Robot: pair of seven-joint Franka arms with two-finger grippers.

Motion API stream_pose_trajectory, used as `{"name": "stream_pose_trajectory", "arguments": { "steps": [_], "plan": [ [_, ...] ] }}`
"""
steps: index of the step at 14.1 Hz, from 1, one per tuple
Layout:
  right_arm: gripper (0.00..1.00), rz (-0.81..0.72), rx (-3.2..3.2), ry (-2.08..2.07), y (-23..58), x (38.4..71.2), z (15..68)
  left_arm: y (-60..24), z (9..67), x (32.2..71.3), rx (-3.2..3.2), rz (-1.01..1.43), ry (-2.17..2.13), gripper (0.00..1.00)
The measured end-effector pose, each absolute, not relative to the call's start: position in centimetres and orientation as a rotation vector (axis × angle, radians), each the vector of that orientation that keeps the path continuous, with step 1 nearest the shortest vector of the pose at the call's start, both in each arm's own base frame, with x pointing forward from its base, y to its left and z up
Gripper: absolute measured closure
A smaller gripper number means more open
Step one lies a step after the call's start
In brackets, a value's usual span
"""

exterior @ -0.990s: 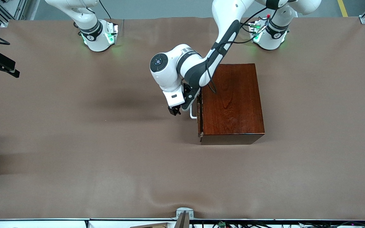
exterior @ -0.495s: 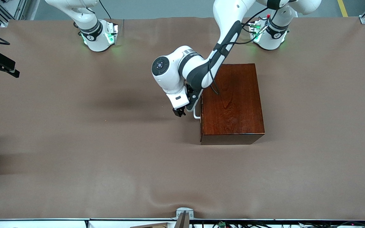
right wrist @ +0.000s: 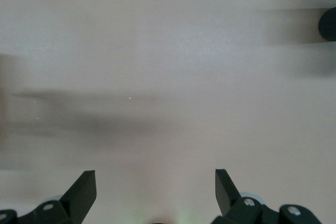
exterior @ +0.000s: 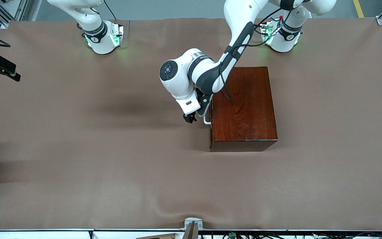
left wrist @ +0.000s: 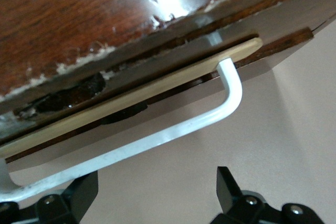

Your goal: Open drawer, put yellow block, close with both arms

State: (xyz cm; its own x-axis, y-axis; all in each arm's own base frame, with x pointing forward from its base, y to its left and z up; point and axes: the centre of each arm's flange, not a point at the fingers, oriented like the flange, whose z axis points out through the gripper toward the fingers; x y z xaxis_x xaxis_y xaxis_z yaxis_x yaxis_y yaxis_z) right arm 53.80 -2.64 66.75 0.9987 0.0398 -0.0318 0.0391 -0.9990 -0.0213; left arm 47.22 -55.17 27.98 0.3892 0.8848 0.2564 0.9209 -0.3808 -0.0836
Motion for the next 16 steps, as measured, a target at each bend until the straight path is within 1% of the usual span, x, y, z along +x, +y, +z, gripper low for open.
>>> {"name": "stream_pose_trajectory", "arguments": {
  "steps": [4, 6, 7, 9, 12, 14, 16],
  "plan": [
    [0.00, 0.051, -3.120, -0.061, -2.7, 53.8, 66.7, -55.2, 28.1, 47.3, -2.433, -0.250, -1.612, 0.00],
    [0.00, 0.051, -3.120, -0.061, -2.7, 53.8, 66.7, -55.2, 30.1, 47.6, -2.452, -0.254, -1.635, 0.00],
    [0.00, 0.051, -3.120, -0.061, -2.7, 53.8, 66.7, -55.0, 32.7, 47.9, -2.477, -0.258, -1.643, 0.00],
    [0.00, 0.051, -3.120, -0.060, -2.7, 53.8, 66.7, -53.1, 39.9, 48.9, -2.546, -0.260, -1.637, 0.00],
    [0.00, 0.051, -3.120, -0.060, -2.7, 53.8, 66.7, -47.5, 49.7, 51.2, -2.651, -0.257, -1.601, 0.00],
    [0.00, 0.051, -3.120, -0.061, -2.7, 53.8, 66.7, -43.1, 53.8, 52.8, -2.719, -0.250, -1.501, 0.00],
    [0.00, 0.051, -3.119, -0.061, -2.7, 53.8, 66.7, -38.6, 56.5, 54.2, -2.784, -0.226, -1.333, 0.00]
  ]
}}
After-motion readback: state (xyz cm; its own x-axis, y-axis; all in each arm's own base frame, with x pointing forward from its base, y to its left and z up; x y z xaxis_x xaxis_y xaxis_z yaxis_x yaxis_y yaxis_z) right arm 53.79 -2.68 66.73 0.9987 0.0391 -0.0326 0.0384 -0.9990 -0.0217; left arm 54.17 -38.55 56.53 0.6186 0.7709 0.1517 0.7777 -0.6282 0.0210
